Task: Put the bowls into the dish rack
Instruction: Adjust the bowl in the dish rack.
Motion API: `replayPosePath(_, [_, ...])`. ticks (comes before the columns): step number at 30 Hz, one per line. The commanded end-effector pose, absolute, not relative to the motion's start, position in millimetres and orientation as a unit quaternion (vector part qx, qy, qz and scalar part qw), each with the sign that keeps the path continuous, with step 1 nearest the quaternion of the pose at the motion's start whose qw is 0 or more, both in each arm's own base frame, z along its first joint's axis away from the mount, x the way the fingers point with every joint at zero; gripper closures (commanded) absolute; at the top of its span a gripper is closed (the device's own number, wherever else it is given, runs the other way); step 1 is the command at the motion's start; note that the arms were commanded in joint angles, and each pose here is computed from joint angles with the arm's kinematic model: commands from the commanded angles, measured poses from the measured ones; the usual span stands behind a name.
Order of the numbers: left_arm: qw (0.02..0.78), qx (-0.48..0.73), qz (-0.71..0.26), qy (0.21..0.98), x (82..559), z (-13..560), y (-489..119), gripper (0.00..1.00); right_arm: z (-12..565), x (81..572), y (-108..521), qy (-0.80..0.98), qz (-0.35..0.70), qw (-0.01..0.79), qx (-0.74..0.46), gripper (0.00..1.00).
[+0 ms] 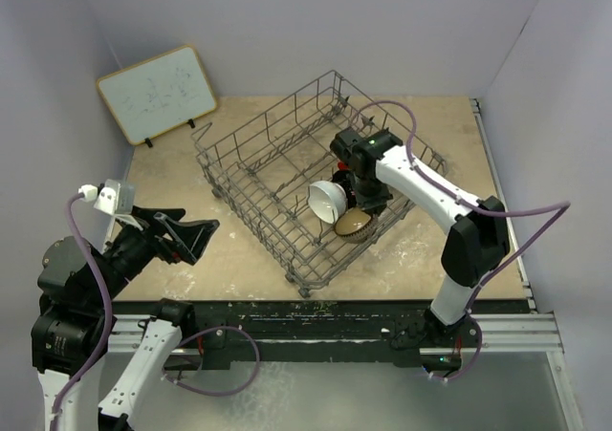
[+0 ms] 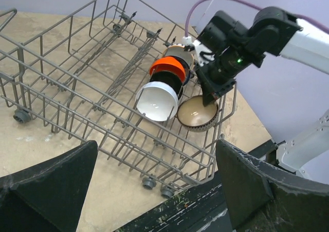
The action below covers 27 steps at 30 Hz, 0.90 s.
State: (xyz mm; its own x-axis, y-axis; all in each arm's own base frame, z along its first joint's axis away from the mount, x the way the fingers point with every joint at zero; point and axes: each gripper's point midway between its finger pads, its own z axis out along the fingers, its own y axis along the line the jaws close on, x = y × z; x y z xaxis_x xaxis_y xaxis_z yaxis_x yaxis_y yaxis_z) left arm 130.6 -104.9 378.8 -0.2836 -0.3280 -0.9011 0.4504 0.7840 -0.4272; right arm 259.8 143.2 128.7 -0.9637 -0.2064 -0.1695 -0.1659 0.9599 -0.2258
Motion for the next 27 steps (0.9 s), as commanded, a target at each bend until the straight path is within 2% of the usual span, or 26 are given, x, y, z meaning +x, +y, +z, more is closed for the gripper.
replayPosePath(1, [0.619, 0.036, -0.332, 0.711, 130.2, 399.6, -103.5, 0.01, 206.4, 305.2, 152.9, 0.966, -0.077, 0.239, -0.060, 1.00])
replayPosePath(8, [0.613, 0.031, -0.340, 0.712, 134.5, 400.1, -106.0, 0.01, 255.6, 319.0, 135.0, 0.936, -0.125, 0.322, -0.070, 1.00])
replayPosePath(13, [0.612, 0.026, -0.345, 0.711, 137.3, 399.5, -107.5, 0.01, 289.9, 321.1, 143.3, 0.874, -0.241, 0.409, -0.101, 1.00])
replayPosePath(21, [0.608, 0.025, -0.348, 0.713, 134.9, 398.9, -107.9, 0.01, 326.0, 316.4, 155.6, 0.754, -0.420, 0.494, -0.102, 1.00])
replayPosePath(27, [0.609, 0.021, -0.348, 0.712, 129.2, 398.5, -105.6, 0.01, 353.0, 316.1, 150.8, 0.695, -0.457, 0.551, -0.060, 1.00])
